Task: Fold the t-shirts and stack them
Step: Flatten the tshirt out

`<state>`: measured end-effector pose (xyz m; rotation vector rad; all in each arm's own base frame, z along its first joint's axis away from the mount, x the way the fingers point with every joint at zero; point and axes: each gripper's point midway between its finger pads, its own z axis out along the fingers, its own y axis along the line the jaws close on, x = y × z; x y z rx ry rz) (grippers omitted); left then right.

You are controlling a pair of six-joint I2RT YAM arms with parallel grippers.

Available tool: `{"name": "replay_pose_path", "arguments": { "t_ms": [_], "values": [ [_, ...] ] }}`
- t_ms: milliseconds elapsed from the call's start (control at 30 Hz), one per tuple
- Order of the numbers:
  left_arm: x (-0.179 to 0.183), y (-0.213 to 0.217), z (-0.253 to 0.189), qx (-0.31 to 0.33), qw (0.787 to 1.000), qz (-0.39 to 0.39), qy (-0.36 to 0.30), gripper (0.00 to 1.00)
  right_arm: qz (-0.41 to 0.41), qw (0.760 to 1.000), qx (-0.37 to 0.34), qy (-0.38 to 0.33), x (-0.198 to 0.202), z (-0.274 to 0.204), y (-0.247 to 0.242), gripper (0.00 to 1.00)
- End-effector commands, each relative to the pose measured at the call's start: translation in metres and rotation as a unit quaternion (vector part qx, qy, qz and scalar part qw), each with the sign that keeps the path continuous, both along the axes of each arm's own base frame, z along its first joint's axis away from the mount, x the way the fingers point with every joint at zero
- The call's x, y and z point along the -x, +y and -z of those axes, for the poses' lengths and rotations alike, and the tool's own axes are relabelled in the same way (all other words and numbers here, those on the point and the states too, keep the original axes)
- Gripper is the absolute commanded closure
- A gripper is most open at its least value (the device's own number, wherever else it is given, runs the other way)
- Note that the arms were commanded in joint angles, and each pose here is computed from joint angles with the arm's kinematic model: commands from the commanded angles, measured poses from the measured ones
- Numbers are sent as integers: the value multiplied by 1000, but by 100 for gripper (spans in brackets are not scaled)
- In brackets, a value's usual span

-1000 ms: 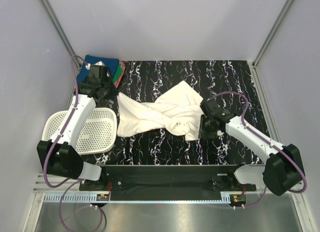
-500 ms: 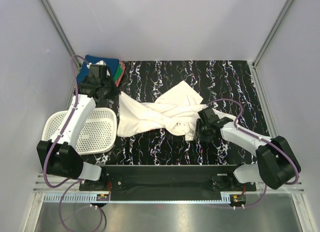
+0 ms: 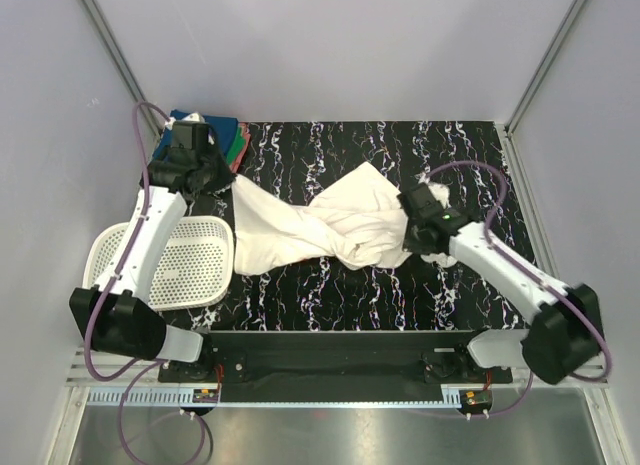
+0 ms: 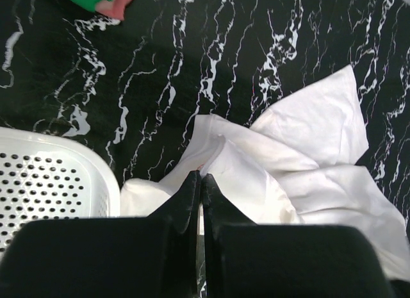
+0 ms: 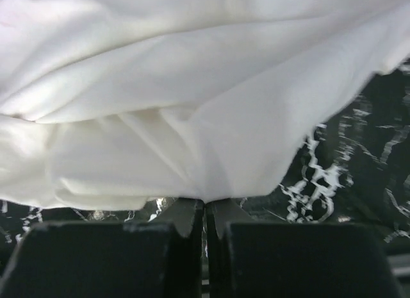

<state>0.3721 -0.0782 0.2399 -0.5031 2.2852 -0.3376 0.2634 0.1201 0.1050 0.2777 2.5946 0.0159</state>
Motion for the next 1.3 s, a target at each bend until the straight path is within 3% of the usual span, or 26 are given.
{"name": "replay_pose_path", "arguments": {
  "t_ms": [0,200,367,467,500,600,633,667,767,933,1100,1267],
  "values": [
    [5,24,-47,-32,997,-45,-59,100,68,994,57,-66,23,-82,-51,100],
    [15,38,-56,-54,995,-68,-55,100,80,988,89,-98,21,-153,-70,100],
    [20,39,-49,-62,995,-63,-46,100,46,992,95,-67,-15,-157,-64,100],
    [21,34,-31,-58,997,-49,-28,100,-30,998,39,-49,-56,-142,-27,100],
    [20,31,-27,-54,997,-44,-25,100,-60,997,-23,-33,-66,-138,-9,100],
    [20,22,-6,-36,999,-30,-9,100,-117,989,-94,-4,-112,-102,33,99],
    [21,21,-1,-33,999,-29,-4,100,-123,987,-103,6,-123,-93,41,96],
    [23,19,5,-29,999,-25,4,100,-143,982,-118,27,-140,-78,55,83],
    [23,18,11,-28,999,-21,8,100,-128,985,-109,34,-156,-66,56,60],
    [21,17,10,-28,999,-17,4,100,-111,986,-119,-32,-143,-97,45,50],
    [18,15,11,-28,1000,-12,5,100,-50,992,-118,11,-110,-54,14,57],
    [16,14,14,-26,1000,-10,5,100,-6,987,-153,43,-101,-7,-6,52]
  ]
}}
